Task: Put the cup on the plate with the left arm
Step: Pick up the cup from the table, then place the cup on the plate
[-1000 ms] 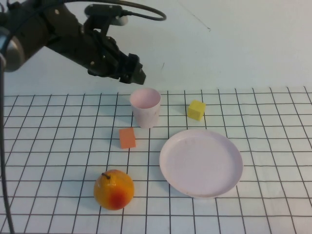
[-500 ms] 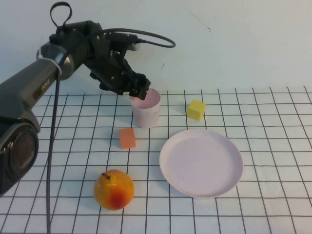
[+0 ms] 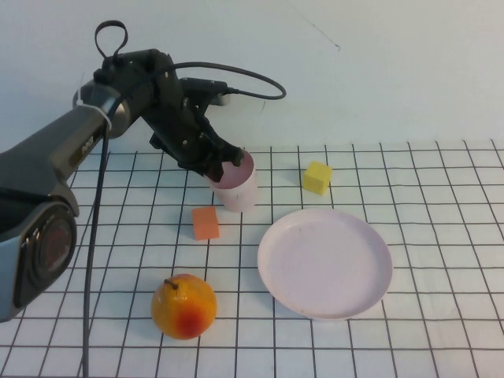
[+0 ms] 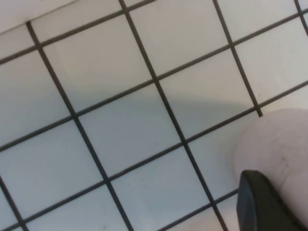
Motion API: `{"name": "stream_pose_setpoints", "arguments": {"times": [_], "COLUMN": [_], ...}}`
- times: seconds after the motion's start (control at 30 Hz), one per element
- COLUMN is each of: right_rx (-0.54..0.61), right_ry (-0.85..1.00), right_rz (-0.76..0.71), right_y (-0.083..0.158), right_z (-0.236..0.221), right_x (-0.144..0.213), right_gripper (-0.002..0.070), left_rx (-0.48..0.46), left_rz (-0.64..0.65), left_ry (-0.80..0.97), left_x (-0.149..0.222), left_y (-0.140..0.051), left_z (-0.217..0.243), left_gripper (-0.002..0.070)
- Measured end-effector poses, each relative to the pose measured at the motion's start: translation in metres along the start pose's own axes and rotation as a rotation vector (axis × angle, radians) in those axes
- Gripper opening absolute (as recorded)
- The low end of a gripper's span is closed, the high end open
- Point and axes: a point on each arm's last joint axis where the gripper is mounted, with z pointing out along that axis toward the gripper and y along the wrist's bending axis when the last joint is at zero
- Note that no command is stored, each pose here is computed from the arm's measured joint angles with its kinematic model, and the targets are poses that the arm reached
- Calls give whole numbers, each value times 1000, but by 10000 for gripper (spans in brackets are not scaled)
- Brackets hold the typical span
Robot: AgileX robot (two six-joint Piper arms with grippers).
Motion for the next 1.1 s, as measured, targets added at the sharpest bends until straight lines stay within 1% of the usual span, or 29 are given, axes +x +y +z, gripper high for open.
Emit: {"name": "stream_pose_setpoints", "arguments": {"times": [0.13, 0.23, 0.3, 0.4, 0.47, 0.53, 0.6, 0.7, 0.77, 0.8, 0.87, 0.97, 1.1], "right_rx": [0, 0, 0, 0, 0, 0, 0, 0, 0, 0, 0, 0, 0], "right_ry": [0, 0, 0, 0, 0, 0, 0, 0, 0, 0, 0, 0, 0], "right_rz": [0, 0, 0, 0, 0, 0, 0, 0, 0, 0, 0, 0, 0], "right_y": [0, 0, 0, 0, 0, 0, 0, 0, 0, 0, 0, 0, 0], "right_z": [0, 0, 0, 0, 0, 0, 0, 0, 0, 0, 0, 0, 0], "right_x": [0, 0, 0, 0, 0, 0, 0, 0, 0, 0, 0, 0, 0], "right_gripper": [-2, -2, -2, -2, -2, -2, -2, -2, -2, -2, -2, -2, -2], "left_rx": [31, 104, 171, 220, 237, 250, 246, 196, 162, 161, 164, 139, 96], "left_rz": [12, 52, 73, 134, 174, 204, 243, 341, 390, 404, 420, 450, 464], "left_ry": [49, 39, -21, -83, -86, -64, -14, 82, 132, 147, 167, 179, 201], "left_x": [0, -9, -17, -21, -20, -16, -8, 8, 17, 21, 26, 29, 33], "left_y": [-5, -17, -29, -52, -71, -88, -106, -132, -144, -150, -158, -164, -164], "left_z": [-10, -36, -60, -88, -95, -91, -78, -54, -43, -40, -35, -32, -23], "left_gripper": [13, 11, 11, 11, 11, 11, 11, 11, 11, 11, 11, 11, 11]}}
